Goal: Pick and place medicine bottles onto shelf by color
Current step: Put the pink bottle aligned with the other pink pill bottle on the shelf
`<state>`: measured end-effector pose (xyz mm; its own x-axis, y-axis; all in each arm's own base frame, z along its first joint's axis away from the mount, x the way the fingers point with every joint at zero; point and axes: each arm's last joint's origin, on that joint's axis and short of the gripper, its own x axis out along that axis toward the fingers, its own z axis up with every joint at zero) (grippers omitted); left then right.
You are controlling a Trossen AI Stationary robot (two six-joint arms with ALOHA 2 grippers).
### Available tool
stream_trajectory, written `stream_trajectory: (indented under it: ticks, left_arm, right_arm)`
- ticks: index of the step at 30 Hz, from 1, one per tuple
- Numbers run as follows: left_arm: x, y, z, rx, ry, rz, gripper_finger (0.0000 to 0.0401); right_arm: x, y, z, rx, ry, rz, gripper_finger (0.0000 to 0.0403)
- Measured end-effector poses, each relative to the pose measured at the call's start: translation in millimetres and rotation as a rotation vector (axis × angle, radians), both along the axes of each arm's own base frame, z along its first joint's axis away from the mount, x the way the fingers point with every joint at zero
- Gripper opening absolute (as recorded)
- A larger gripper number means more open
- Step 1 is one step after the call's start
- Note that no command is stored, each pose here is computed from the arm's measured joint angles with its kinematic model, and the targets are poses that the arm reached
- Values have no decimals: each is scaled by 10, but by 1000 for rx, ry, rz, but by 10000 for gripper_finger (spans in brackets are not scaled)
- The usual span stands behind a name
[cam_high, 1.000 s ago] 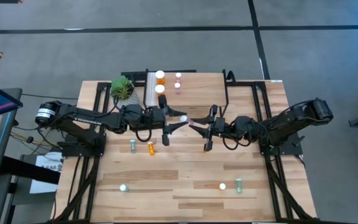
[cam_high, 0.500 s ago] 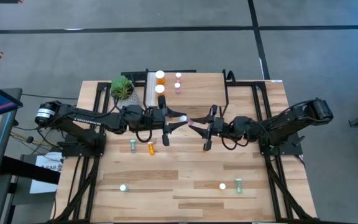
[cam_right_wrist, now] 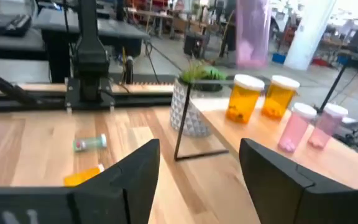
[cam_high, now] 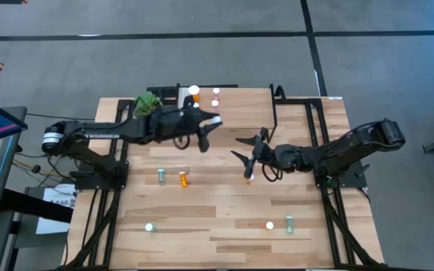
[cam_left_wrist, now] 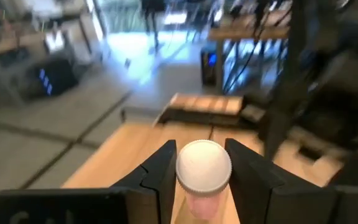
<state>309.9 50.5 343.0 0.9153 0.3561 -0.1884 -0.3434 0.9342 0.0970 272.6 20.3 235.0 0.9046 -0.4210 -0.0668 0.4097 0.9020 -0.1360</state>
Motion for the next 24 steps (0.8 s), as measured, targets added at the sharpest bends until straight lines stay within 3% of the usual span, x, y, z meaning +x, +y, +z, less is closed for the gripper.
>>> stream_trajectory:
  ticks: [13, 24]
  left_arm:
    - [225, 564, -485, -107, 212, 134, 109]
    - [239, 787, -647, -131, 253, 201, 109]
  right_arm:
    - [-225, 98, 191, 8, 11, -10, 240]
    - [-252, 132, 202, 5, 20, 5, 240]
